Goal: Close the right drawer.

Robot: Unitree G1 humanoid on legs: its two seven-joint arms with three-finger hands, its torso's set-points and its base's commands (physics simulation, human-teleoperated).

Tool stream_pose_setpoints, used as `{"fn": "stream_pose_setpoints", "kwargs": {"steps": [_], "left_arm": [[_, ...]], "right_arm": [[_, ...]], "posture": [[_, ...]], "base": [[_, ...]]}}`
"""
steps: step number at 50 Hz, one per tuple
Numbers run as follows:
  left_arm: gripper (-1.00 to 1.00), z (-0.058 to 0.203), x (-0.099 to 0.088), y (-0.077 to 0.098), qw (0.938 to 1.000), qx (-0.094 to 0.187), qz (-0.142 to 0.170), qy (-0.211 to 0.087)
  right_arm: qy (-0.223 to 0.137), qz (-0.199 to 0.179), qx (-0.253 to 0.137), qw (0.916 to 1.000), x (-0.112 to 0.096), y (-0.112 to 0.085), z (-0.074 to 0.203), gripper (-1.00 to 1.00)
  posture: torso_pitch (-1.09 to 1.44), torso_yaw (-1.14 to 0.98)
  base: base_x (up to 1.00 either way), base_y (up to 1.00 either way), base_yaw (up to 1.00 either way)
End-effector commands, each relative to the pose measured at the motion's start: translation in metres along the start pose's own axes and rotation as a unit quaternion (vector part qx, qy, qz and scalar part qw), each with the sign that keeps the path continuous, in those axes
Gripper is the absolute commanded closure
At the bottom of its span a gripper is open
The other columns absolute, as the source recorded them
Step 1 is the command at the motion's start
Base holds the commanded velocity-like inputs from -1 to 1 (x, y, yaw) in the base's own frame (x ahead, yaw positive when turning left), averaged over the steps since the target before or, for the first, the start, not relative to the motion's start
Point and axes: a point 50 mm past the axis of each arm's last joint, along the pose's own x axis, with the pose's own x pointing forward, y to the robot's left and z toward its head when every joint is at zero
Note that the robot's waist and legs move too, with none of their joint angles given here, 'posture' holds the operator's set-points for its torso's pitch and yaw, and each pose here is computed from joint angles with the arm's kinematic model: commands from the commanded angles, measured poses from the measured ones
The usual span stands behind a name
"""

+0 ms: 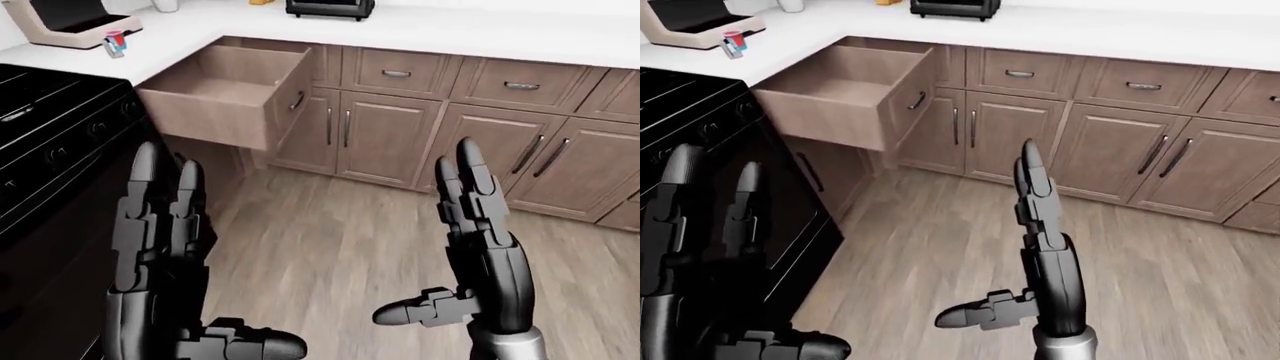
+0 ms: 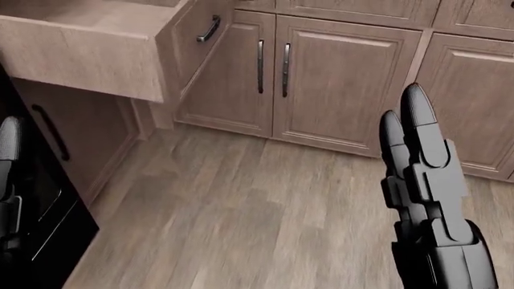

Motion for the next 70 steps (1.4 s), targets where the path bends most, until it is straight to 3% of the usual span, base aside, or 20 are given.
{"fn": "stream_pose_setpoints", "kwargs": {"steps": [1,70], "left_arm": [[-1.0,0.009,0.0013,-0.0017,0.9996,-0.001,-0.004,-0.027],[-1.0,0.0076,0.0008,-0.002,0.9996,-0.001,-0.007,-0.026]], "right_arm": [[-0.026,-0.004,-0.003,0.9997,0.0013,-0.0017,0.0087,-1.0],[-0.018,-0.002,-0.001,0.9998,0.0017,-0.001,0.0058,-1.0]], "posture": [[0.0,0.0],[0.0,0.0]], "base": [[0.2,0.29,0.0],[0.17,0.35,0.0]]}}
